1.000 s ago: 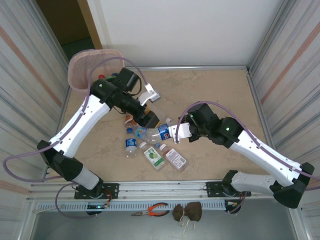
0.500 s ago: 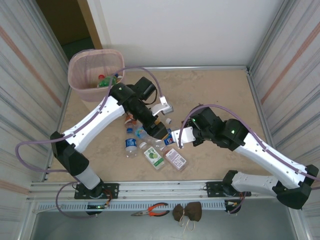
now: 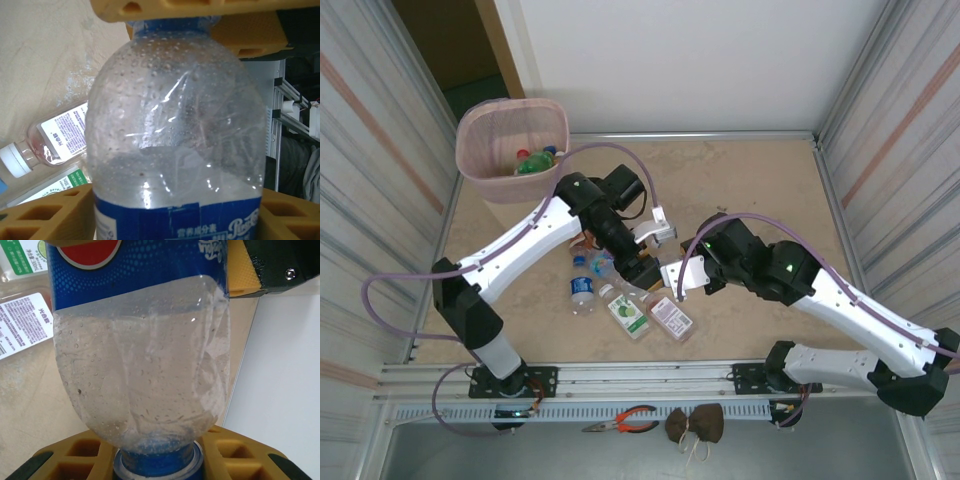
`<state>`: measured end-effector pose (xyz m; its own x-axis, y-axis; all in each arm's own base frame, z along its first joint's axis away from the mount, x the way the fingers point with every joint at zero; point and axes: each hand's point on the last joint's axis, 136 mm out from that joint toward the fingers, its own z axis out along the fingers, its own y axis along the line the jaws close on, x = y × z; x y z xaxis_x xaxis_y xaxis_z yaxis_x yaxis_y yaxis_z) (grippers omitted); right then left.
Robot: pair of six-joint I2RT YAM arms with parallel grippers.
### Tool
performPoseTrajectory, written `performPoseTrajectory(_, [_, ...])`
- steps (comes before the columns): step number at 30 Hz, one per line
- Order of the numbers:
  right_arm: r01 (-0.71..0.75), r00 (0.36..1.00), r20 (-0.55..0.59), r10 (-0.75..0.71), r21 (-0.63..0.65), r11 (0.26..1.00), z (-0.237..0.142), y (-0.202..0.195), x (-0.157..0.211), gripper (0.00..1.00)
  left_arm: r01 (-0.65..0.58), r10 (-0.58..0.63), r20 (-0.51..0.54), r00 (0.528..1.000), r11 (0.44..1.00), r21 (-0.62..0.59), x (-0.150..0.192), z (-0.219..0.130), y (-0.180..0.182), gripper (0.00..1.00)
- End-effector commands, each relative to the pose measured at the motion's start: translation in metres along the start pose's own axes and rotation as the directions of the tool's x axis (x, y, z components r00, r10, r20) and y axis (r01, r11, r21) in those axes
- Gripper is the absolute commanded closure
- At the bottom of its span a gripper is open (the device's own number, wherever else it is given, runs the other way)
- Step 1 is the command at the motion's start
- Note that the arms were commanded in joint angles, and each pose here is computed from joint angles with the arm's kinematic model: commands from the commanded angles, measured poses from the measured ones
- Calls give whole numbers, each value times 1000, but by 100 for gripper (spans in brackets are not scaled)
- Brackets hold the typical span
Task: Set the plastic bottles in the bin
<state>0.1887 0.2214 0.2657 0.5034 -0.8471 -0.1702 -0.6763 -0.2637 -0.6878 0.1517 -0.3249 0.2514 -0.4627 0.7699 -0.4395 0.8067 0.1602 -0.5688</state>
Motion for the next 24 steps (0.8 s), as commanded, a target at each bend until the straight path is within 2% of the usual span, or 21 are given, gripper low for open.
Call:
performPoseTrajectory(1, [4,999,32,-6,65,998,-15,-18,-7,95,-22,23,-9,1000,999,28,1,5,-2,38])
performPoseTrajectory(6, [1,1000,29,-4,77,997,-18,-19,-6,91,-27,28,-9,1000,999,33,2,4,-4,44])
performPoseTrajectory(11, [4,1000,24,-5,79,997,-18,-17,-6,73,-25,25,-13,1000,999,34,3,5,-3,49])
performPoseTrajectory(14, [-4,1000,26,2,85,996,-19,-15,-6,56,-28,29,-14,999,999,24,4,5,-2,51])
performPoseTrajectory(20, [-52,998,34,49,78,996,-25,-4,-4,28,-32,32,-13,999,999,22,5,4,-2,52])
performPoseTrajectory(22, [-79,996,36,77,69,994,-27,0,-4,21,-28,29,-16,999,999,20,5,5,-1,53])
performPoseTrajectory(24, [-128,991,46,126,61,990,-27,4,-5,19,-25,26,-17,1000,1000,16,5,5,1,53])
